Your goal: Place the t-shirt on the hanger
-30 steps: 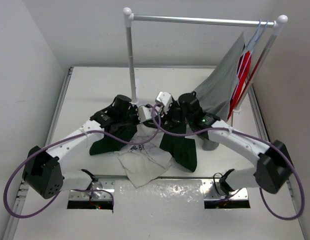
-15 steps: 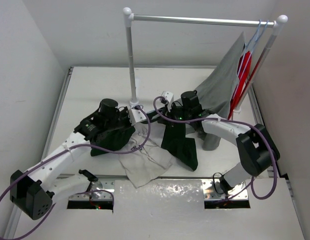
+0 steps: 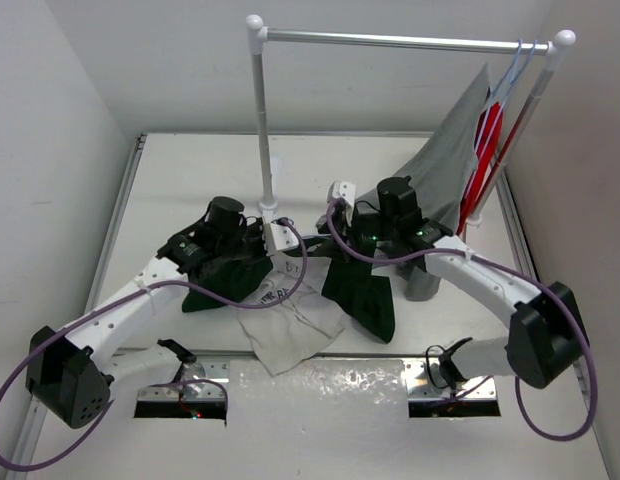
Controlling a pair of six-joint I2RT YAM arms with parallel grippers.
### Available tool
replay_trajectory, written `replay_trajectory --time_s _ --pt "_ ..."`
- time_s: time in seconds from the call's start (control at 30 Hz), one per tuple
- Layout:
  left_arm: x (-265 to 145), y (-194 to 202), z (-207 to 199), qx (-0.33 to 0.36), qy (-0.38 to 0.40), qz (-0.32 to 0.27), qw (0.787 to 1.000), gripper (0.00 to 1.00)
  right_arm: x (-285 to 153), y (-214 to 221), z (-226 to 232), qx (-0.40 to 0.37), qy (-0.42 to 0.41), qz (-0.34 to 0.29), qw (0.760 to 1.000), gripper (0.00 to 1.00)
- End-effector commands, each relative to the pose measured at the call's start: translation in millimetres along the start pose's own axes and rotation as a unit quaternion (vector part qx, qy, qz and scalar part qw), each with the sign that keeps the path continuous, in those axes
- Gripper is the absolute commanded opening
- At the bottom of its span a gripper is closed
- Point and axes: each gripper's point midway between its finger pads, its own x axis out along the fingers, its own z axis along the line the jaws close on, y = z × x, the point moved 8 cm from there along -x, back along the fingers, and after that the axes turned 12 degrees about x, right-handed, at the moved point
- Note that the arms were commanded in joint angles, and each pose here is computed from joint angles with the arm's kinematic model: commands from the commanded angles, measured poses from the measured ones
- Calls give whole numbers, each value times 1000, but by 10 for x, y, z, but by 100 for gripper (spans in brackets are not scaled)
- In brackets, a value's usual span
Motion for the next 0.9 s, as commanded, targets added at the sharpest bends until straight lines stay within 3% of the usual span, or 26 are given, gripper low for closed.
replay_trajectory --time_s 0.0,0.03,0.13,0.43,0.57,0.6,0.67,0.77,0.8,0.87 --pt "-19 -161 25 34 30 -38 998 0 -143 -288 121 -72 -6 -25 997 56" --pt "-23 -169 24 36 33 -42 998 0 -142 -268 64 -76 16 -24 997 63" --pt "-32 -201 26 35 37 -51 997 0 -54 -172 -56 -61 19 22 998 67" --pt "-49 -217 54 31 27 -50 998 0 214 -25 -237 -15 -20 52 998 64" --pt "-35 -214 65 27 23 -49 998 0 253 29 -261 0 -18 49 999 39" --pt "-30 -216 66 25 22 -48 998 0 244 55 -254 8 -13 50 999 19" --pt "-27 -217 99 18 10 -47 999 0 214 49 -259 7 9 40 999 0" --pt "-93 -145 216 -14 -10 -47 999 2 49 66 -273 2 85 28 996 0" --pt "-135 -75 264 -32 -7 -52 998 16 -51 92 -245 1 113 25 993 0" --pt "-156 -42 334 -39 -5 -49 998 19 -192 97 -173 0 141 15 990 0"
